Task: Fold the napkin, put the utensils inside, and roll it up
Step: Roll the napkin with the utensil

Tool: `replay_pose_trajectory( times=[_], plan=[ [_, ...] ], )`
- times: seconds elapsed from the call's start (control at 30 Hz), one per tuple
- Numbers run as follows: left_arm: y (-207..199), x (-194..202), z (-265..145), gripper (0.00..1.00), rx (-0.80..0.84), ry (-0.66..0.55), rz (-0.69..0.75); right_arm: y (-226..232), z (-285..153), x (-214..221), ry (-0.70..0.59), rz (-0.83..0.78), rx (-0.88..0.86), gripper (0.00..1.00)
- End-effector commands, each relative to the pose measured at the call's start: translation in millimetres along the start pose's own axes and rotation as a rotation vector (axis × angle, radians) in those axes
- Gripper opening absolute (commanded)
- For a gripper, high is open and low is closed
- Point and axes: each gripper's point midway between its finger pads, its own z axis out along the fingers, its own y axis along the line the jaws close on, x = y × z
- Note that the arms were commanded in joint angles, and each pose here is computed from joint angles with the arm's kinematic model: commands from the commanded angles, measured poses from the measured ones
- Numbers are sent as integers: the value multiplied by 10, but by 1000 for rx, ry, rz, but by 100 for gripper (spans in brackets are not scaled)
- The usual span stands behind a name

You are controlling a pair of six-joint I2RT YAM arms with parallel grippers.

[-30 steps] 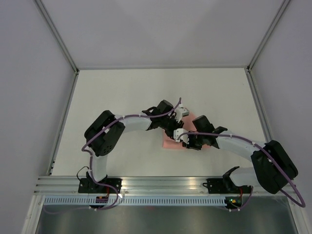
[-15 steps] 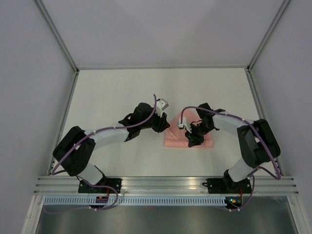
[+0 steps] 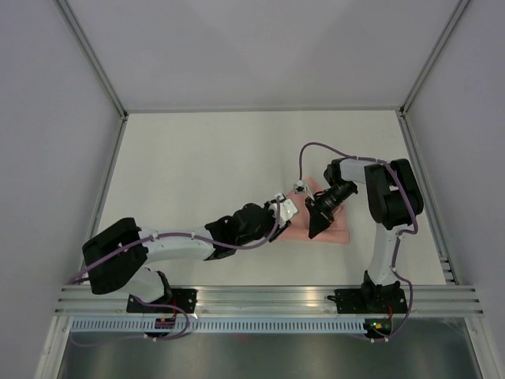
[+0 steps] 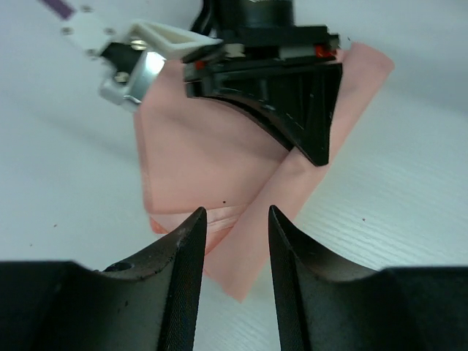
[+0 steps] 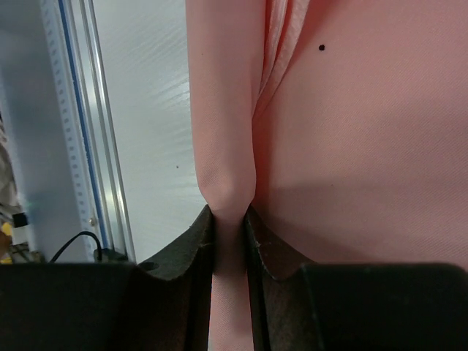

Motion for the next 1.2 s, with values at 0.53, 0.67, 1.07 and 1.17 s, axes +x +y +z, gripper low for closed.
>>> replay_pose_trajectory(
  times=[0.53, 0.67, 1.07, 1.17],
  plan=[
    [-846, 489, 660, 56, 88, 106, 568, -206, 29, 218, 76, 50, -47, 15],
    [-849, 501, 762, 56, 71, 90, 586, -218, 44, 226, 77, 60, -52, 15],
    [-963, 928, 790, 42, 155, 188, 595, -238, 51, 228, 79, 76, -64, 15],
    [-984, 1092, 751, 27, 185, 244, 584, -238, 54, 231, 79, 76, -64, 15]
  ],
)
